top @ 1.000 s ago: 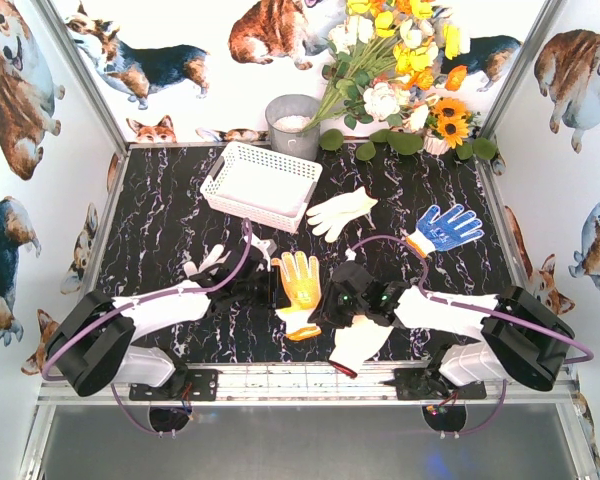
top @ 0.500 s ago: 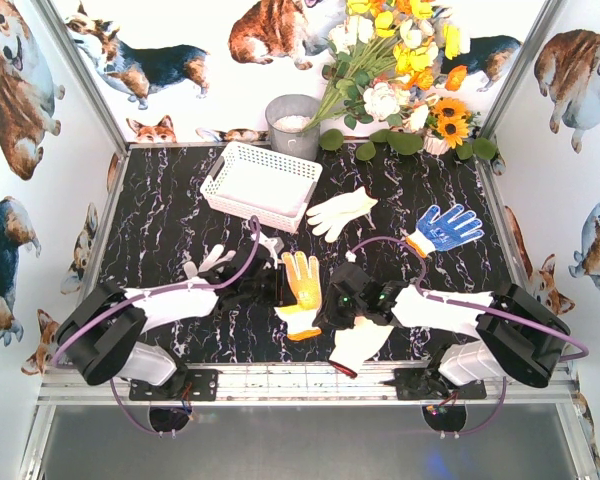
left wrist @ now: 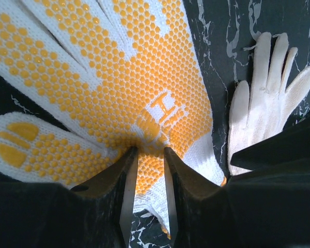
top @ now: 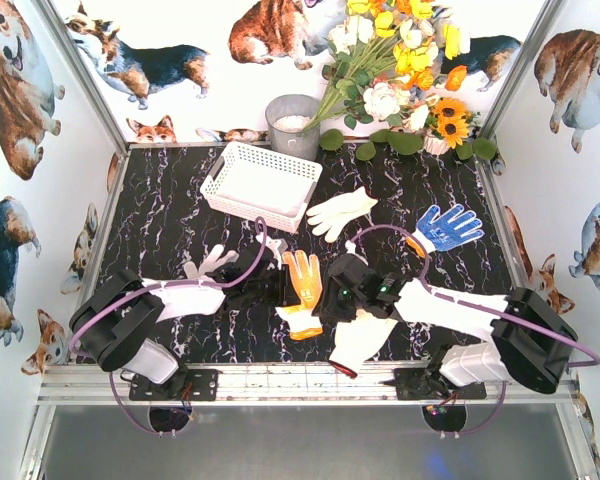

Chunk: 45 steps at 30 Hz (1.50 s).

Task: Put the gloves into the storage basket
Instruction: Pair the glove with the glove.

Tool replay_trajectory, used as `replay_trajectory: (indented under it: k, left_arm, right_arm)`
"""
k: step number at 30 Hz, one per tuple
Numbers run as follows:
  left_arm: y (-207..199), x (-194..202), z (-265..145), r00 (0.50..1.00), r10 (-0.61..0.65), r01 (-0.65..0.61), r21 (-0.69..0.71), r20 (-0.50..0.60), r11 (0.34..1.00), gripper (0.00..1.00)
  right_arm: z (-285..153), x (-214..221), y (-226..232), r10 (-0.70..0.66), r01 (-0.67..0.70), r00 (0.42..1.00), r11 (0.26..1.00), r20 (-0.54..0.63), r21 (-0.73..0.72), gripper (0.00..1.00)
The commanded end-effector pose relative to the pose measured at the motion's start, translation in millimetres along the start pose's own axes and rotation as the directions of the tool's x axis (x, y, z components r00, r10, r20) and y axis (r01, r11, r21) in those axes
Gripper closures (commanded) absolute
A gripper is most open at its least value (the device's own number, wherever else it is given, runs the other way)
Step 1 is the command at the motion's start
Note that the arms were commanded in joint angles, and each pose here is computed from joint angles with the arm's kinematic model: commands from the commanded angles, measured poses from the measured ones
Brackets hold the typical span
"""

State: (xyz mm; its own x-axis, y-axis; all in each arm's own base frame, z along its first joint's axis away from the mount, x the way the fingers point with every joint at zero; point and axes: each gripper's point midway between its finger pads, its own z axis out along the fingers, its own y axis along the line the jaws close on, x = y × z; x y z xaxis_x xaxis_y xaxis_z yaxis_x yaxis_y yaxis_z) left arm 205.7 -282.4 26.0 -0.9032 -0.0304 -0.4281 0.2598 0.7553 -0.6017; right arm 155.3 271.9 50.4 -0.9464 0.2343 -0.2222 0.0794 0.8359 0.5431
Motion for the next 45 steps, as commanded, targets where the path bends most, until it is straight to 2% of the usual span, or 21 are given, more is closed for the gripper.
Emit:
replay_trajectory:
  k: [1, 7, 11, 16, 20, 24, 31, 38, 41, 45]
  left_arm:
    - [12, 11, 4, 1.0, 0.008, -0.009, -0.043, -0.028, 0.999, 0.76]
    - [-6, -7, -6, 0.999, 0.044, -0.044, -0.029, -0.002, 0.999, 0.71]
    - [-12, -9, -11, 0.999, 0.052, -0.052, -0.027, 0.007, 0.998, 0.71]
    - [8, 10, -1, 1.0, 0.009, -0.009, -0.053, -0.009, 0.999, 0.74]
    - [18, 21, 0, 1.0, -0.012, 0.01, -0.07, -0.021, 0.998, 0.74]
    - [11, 10, -10, 1.0, 0.017, -0.015, -0.073, 0.015, 0.997, 0.7]
    - [-9, -14, -36, 0.995, 0.047, -0.041, -0.073, 0.083, 0.996, 0.59]
    - [-18, 10, -55, 0.998, -0.039, 0.04, -0.019, 0.054, 0.999, 0.45]
    - [-17, 32, -50, 0.992, -0.119, 0.119, 0.018, 0.028, 0.993, 0.49]
    - [-26, 45, -40, 0.988, -0.153, 0.152, 0.069, 0.004, 0.986, 0.52]
  right_arm:
    - [-13, -21, 19, -0.048, 0.052, 0.995, 0.998, 0.091, -0.039, 0.63]
    - [-1, -23, 17, -0.038, 0.039, 0.998, 0.999, 0.053, -0.029, 0.61]
    - [9, -20, 12, -0.035, 0.035, 0.999, 0.999, 0.028, -0.012, 0.64]
    - [16, -16, 1, -0.024, 0.024, 1.0, 0.999, 0.015, 0.026, 0.75]
    - [16, -14, -6, -0.024, 0.023, 1.0, 0.999, 0.016, 0.04, 0.76]
    - [18, -11, -3, -0.026, 0.026, 1.0, 0.999, -0.002, 0.027, 0.76]
    - [7, -12, 16, -0.003, 0.003, 1.0, 0.999, -0.003, -0.053, 0.69]
    - [-9, -7, 20, -0.024, 0.022, 1.0, 0.996, -0.019, -0.089, 0.59]
    - [-6, -1, 16, 0.0, -0.006, 0.999, 0.992, -0.045, -0.128, 0.54]
    - [-3, 7, 19, 0.028, -0.043, 0.997, 0.977, -0.073, -0.208, 0.53]
